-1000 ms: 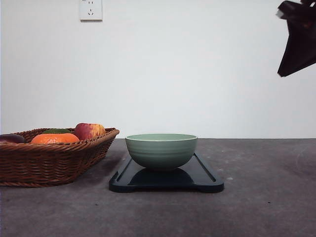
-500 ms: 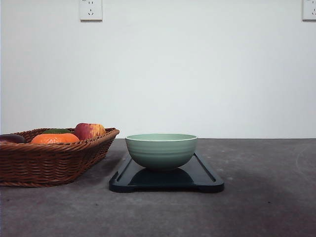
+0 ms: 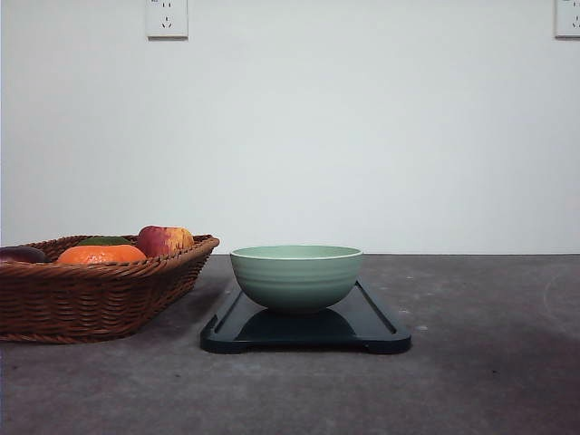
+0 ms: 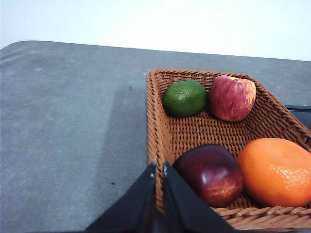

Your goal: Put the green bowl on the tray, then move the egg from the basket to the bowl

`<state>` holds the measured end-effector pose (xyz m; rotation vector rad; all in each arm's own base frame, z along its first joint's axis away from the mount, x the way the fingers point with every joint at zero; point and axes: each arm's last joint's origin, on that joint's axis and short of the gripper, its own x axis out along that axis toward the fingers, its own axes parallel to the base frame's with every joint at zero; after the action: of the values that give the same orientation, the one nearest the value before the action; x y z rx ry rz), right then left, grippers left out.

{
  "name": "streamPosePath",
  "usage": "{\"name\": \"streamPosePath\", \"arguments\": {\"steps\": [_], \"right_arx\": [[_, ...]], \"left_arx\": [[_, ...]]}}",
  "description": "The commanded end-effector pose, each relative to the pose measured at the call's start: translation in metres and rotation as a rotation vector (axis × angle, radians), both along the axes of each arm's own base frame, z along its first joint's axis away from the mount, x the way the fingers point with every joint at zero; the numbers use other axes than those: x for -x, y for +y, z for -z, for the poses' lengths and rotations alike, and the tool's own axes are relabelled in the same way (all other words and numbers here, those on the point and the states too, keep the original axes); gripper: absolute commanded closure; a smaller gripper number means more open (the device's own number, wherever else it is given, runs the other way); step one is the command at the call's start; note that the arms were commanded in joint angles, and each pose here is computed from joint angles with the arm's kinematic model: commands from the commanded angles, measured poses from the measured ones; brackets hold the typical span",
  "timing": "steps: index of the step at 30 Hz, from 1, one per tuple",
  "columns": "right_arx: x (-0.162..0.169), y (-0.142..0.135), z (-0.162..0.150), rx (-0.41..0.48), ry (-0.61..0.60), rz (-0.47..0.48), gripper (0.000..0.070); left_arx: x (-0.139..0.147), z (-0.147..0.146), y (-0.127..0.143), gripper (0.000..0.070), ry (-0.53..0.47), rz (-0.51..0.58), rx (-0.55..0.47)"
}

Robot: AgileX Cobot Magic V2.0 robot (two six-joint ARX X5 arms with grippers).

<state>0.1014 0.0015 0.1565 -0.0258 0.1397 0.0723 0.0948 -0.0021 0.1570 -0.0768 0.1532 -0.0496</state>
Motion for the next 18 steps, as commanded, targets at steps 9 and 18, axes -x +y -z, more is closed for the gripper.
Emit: {"name": "streamPosePath", "arguments": {"steps": [9,18], "right_arx": [[0.0047,-0.0002,-0.0009,-0.024,-0.046,0.006,0.0684],[0.0047,-0.0002,-0.0009,-0.024,-0.046,0.006,0.0684]], "left_arx": [[-0.0007,0.007,0.0001,0.0687,0.025,-0.001,-0.002],[-0.0007,0.007,0.0001,0.0687,0.025,-0.001,-0.002]]}}
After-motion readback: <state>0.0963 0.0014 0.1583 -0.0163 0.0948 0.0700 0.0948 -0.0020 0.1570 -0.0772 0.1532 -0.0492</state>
